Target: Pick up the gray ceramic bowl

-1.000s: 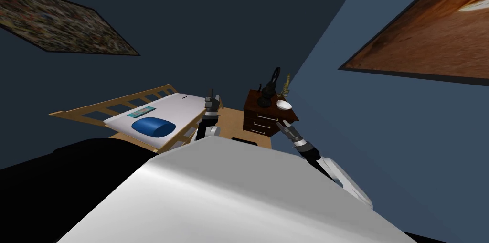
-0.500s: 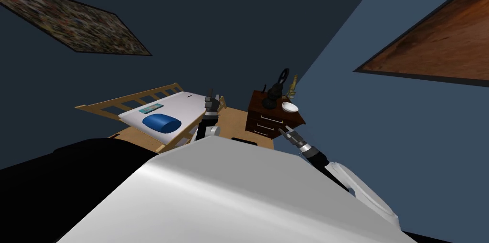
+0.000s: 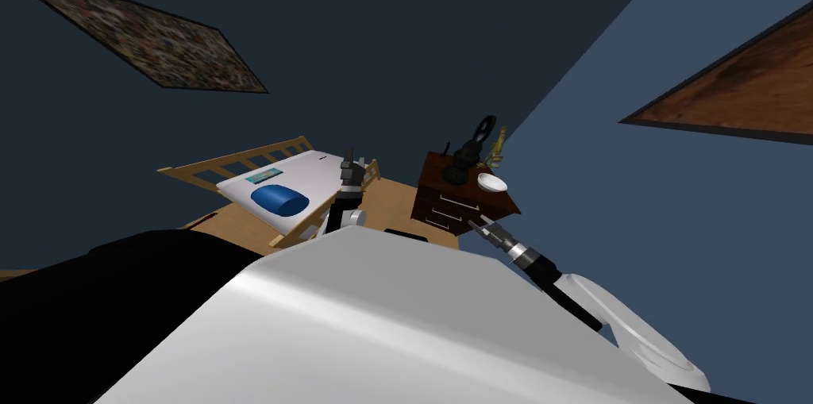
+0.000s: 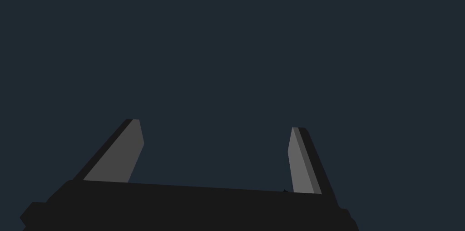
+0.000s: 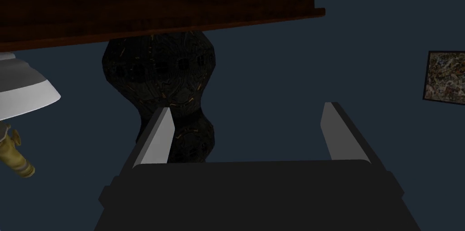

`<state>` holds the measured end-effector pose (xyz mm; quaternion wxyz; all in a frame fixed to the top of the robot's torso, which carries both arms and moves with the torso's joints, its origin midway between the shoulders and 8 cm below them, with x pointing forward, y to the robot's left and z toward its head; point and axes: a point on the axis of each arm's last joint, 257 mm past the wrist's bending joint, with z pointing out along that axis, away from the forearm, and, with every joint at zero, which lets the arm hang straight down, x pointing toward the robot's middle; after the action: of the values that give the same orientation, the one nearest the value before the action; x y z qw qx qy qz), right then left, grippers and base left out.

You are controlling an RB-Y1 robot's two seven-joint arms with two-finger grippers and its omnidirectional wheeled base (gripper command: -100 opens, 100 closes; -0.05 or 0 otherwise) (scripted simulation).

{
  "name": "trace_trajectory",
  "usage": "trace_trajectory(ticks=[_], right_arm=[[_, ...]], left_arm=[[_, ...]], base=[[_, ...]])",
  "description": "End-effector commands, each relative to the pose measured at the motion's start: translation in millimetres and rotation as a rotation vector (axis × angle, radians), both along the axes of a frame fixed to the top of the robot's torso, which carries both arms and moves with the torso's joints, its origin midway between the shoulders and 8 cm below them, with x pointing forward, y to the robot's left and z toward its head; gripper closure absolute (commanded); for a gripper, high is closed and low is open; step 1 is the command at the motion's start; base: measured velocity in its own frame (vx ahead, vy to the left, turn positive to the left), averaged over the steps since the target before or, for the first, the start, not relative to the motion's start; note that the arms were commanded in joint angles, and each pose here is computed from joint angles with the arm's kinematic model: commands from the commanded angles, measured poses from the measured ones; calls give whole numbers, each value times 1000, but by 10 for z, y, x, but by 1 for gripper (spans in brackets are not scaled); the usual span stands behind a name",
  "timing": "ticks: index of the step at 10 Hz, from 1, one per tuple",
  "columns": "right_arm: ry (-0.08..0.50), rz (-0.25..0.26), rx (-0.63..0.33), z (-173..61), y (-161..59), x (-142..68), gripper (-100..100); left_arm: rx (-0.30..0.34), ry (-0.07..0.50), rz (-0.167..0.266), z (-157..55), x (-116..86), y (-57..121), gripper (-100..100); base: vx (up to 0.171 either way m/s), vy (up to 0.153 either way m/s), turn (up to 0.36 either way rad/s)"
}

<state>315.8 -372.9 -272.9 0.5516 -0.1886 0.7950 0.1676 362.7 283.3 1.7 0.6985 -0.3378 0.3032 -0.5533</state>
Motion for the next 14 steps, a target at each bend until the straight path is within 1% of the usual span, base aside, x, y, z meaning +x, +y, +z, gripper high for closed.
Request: trace_trajectory(ticks=[1, 2, 3, 4, 5, 6, 7, 8, 9, 10, 11, 12, 13, 14], right_arm=[[44, 15, -80, -133, -223, -69, -100], [52, 7, -83, -163, -266, -82, -100], [95, 13, -154, -261, -490, -157, -100], [100, 12, -160, -269, -522, -162, -100], [144, 9, -227, -361, -772, -248, -100], [146, 15, -236, -347, -788, -242, -100], [182, 23, -303, -384, -998, -305, -100], [191, 17, -311, -396, -1061, -321, -100], [233, 14, -376, -435, -1320, -404, -100], [234, 19, -384, -418, -1335, -396, -100], [275, 14, -445, -435, -1589, -478, -100], [276, 20, -455, -411, -1609, -466, -100], [315, 15, -515, -401, -1860, -541, -100], [316, 20, -524, -378, -1877, -529, -100]], left_arm=[[0, 0, 0, 0, 0, 0, 0], [0, 0, 0, 0, 0, -1, 0], [0, 0, 0, 0, 0, 0, 0], [0, 0, 0, 0, 0, 0, 0], [0, 0, 0, 0, 0, 0, 0], [0, 0, 0, 0, 0, 0, 0], [0, 0, 0, 0, 0, 0, 0], [0, 0, 0, 0, 0, 0, 0], [0, 0, 0, 0, 0, 0, 0], [0, 0, 0, 0, 0, 0, 0], [0, 0, 0, 0, 0, 0, 0], [0, 0, 0, 0, 0, 0, 0], [0, 0, 0, 0, 0, 0, 0], [0, 0, 0, 0, 0, 0, 0]], base=[[15, 39, 165], [16, 40, 99], [31, 59, 147], [31, 47, 93], [25, 53, 193], [19, 37, 78], [28, 42, 153], [29, 33, 86], [32, 43, 142], [24, 30, 76], [25, 34, 157], [22, 24, 84], [27, 23, 141], [21, 14, 87]])
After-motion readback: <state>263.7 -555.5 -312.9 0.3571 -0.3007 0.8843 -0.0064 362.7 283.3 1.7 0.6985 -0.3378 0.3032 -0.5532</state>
